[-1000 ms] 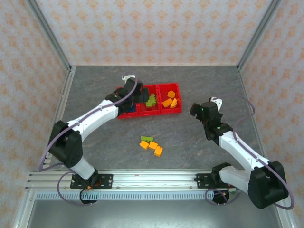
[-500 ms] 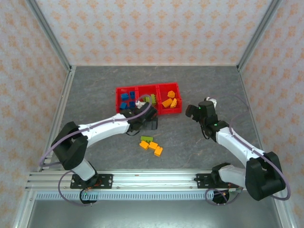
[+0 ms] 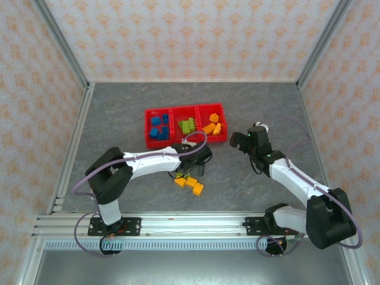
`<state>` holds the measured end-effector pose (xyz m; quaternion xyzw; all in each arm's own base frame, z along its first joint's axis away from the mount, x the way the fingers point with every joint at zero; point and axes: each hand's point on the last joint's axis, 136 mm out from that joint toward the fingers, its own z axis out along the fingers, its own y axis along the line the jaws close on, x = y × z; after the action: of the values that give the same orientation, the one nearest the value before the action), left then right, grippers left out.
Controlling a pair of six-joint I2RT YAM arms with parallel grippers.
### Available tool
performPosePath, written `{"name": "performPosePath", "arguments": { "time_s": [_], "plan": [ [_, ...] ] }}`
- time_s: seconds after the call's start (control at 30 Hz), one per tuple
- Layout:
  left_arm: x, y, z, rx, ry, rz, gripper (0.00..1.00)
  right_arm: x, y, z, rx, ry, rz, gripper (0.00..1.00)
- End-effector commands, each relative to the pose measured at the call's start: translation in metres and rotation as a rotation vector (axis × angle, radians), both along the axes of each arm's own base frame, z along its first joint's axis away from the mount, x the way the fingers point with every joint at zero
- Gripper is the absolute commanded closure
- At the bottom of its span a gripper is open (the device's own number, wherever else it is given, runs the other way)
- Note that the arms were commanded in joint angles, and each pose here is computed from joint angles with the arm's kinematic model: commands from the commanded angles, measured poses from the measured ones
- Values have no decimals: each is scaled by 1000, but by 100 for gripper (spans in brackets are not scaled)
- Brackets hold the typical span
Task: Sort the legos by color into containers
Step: Pick up the lego from the middle-left of the table.
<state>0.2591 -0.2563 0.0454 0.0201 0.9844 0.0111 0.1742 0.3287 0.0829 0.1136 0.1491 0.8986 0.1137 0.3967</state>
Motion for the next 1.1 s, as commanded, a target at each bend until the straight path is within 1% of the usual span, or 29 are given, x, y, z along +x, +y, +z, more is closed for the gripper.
{"name": "performPosePath", "arguments": {
  "time_s": [0.0, 0.23, 0.53, 0.9, 1.07],
  "plan": [
    [-9, 18, -2, 53, 9, 41, 5, 0, -5, 1, -17, -3, -8, 0],
    [-16, 20, -11, 43, 40, 45, 13, 2, -4, 0, -20, -1, -8, 0],
    [-19, 22, -21, 51, 53, 42, 14, 2, -4, 1, -15, -4, -13, 0],
    [-15, 14, -32, 8, 40, 29, 29, 2, -8, 2, -30, -1, -28, 0],
    [-9, 15, -23, 0, 6, 35, 34, 2, -8, 2, -31, -1, -29, 0]
  ]
}}
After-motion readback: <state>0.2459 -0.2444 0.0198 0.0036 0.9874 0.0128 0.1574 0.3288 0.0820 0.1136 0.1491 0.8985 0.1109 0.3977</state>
